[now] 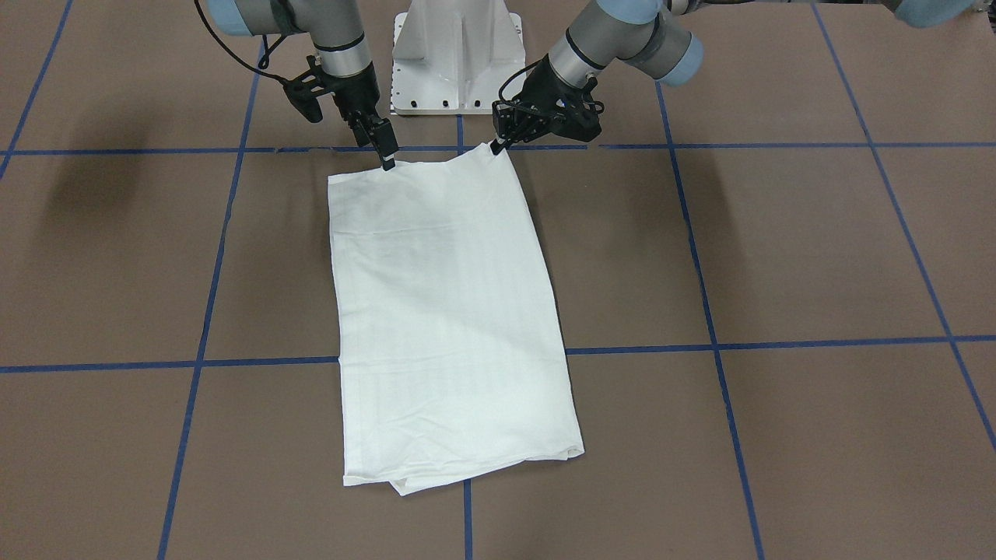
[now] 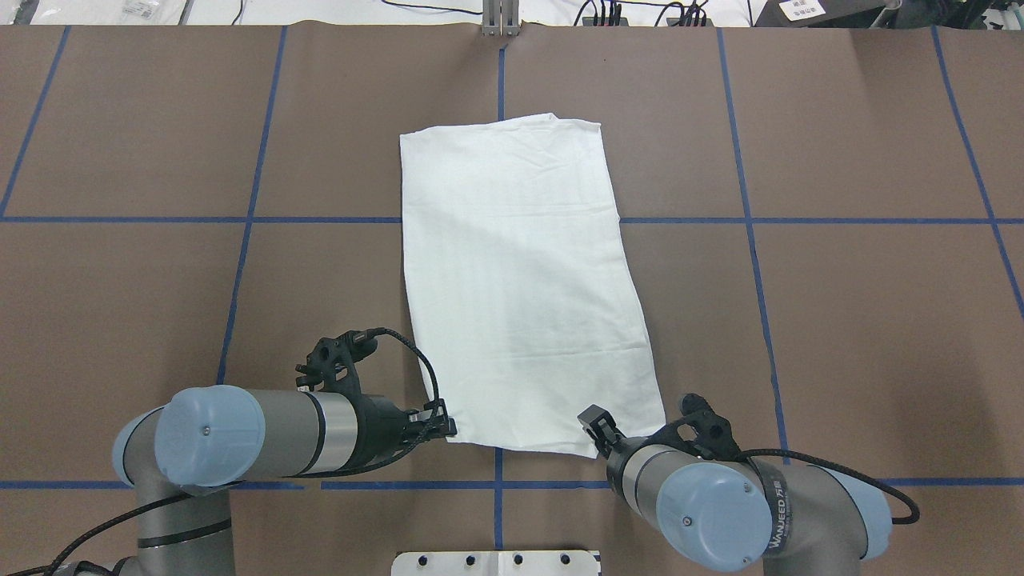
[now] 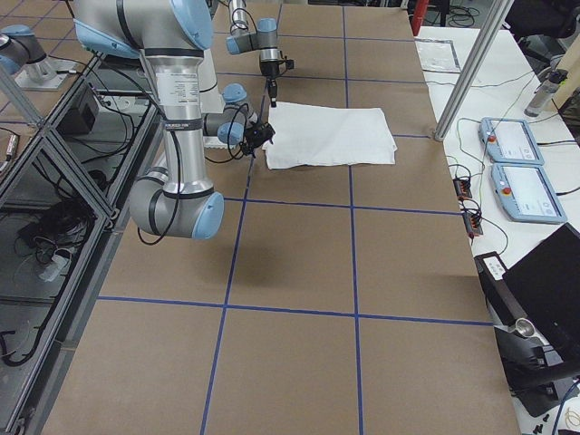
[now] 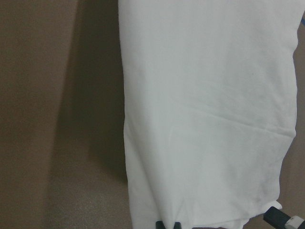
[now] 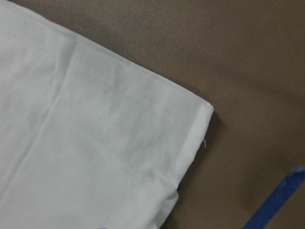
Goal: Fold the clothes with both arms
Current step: 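Grasp the near shirt corners with the left and right grippers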
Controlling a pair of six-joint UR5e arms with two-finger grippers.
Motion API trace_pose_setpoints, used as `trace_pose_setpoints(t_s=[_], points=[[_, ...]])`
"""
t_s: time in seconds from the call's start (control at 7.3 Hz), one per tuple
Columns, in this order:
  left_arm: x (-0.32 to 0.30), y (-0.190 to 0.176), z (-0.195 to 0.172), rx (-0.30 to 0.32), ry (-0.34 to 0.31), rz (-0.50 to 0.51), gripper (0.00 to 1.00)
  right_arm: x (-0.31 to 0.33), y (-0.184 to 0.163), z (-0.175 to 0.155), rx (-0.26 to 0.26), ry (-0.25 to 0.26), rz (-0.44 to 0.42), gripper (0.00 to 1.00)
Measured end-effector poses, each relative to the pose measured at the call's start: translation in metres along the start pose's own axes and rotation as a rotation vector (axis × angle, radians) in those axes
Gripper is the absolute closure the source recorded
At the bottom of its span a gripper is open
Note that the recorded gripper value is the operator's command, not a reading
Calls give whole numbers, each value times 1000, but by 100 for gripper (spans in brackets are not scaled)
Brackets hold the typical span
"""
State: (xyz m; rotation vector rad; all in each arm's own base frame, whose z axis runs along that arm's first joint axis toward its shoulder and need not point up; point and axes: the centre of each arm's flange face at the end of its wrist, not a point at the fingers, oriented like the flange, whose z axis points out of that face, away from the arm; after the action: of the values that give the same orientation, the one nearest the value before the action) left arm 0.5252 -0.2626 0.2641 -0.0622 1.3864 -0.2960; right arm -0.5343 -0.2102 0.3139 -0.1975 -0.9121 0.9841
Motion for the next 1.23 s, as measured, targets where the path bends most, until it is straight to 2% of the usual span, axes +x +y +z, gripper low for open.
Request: trace_pose_setpoints(t_s=[0.41,1.23], points=[[3,1,-4,-3,9,1,100,-4,-6,6,33,0,6,5],[12,1,-20,-4,37,3,100,-20,3,4,51,-4,-16,8]])
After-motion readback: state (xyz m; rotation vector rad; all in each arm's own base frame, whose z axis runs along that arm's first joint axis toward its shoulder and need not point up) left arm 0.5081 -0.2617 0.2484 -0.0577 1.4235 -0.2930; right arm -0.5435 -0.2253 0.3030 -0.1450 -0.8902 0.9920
